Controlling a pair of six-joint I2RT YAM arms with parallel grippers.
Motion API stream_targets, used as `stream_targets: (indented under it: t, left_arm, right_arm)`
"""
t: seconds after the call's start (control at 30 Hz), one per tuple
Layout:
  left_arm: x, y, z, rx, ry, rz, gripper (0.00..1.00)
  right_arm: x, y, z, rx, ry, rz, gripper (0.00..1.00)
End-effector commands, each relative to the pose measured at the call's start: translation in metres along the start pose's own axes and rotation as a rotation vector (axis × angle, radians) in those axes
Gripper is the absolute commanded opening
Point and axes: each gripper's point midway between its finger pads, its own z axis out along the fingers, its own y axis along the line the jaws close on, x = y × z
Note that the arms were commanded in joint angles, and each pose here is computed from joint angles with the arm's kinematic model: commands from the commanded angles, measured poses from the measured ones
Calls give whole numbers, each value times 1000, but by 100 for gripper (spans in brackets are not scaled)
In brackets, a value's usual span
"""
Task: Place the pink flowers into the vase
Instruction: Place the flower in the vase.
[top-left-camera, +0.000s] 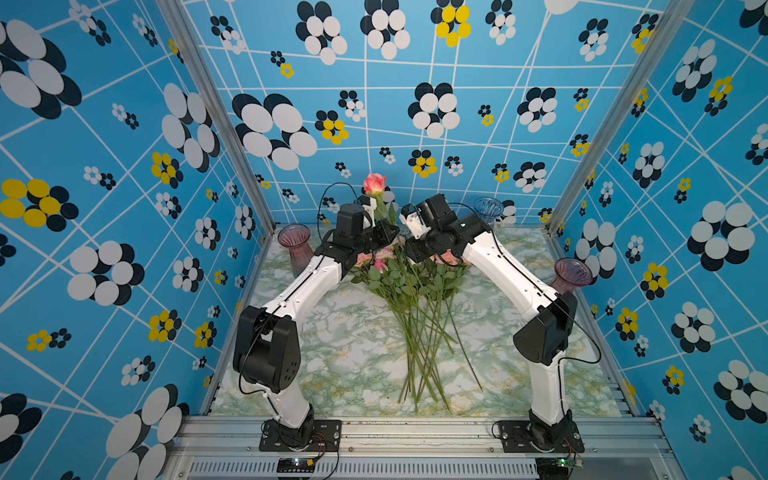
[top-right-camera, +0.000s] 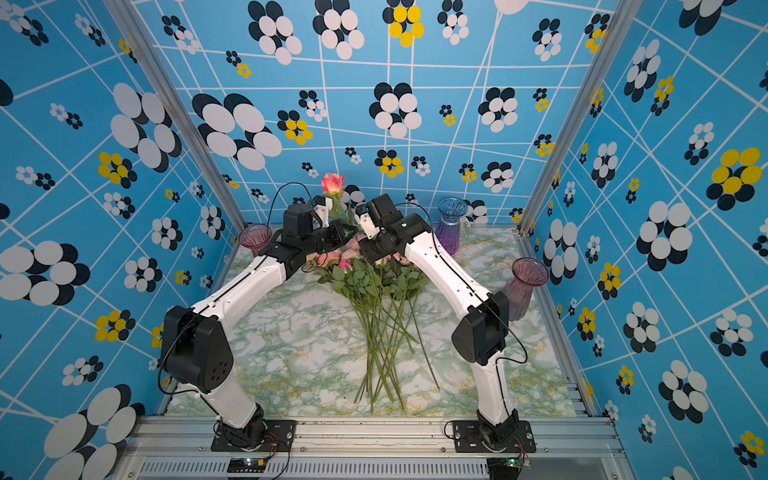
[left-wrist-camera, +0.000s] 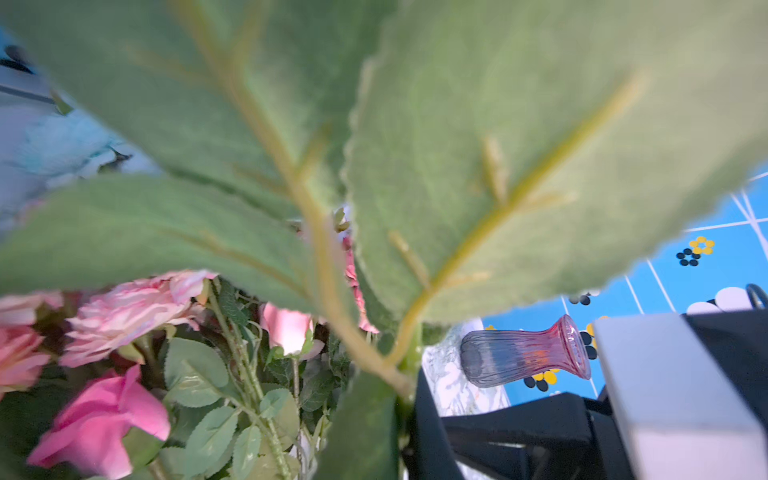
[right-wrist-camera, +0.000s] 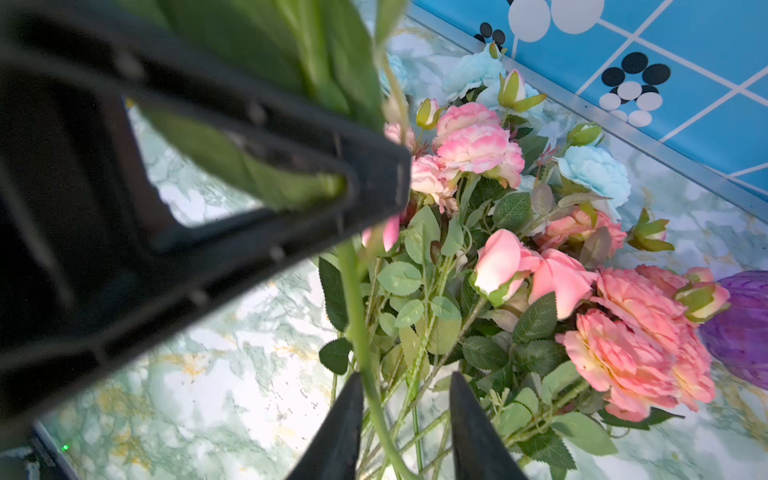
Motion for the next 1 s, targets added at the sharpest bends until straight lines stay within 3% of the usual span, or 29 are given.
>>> stream_targets:
  t: [0.0,0.2,0.3,0.57,0.97]
  left_arm:
    - [-35,-14,-33,-34,-82,110,0]
    - [-85,-30,-79,-84,-198,224,0]
    - [-112,-53,-111,-129,-276,343,0]
    - [-177,-86,-207,-309,-521,557,0]
    - [-251,-42,-345,-571,-829,568,0]
  right_arm:
    - [-7,-10,-41,23,-66,15,50]
    - [2,-18,-60,52,-96,19,83]
    - [7,-21,-61,57,-93,27,99]
    - [17,-12,-45,1,-63,52,99]
    - [24,-6,-41,-33,-46,71,99]
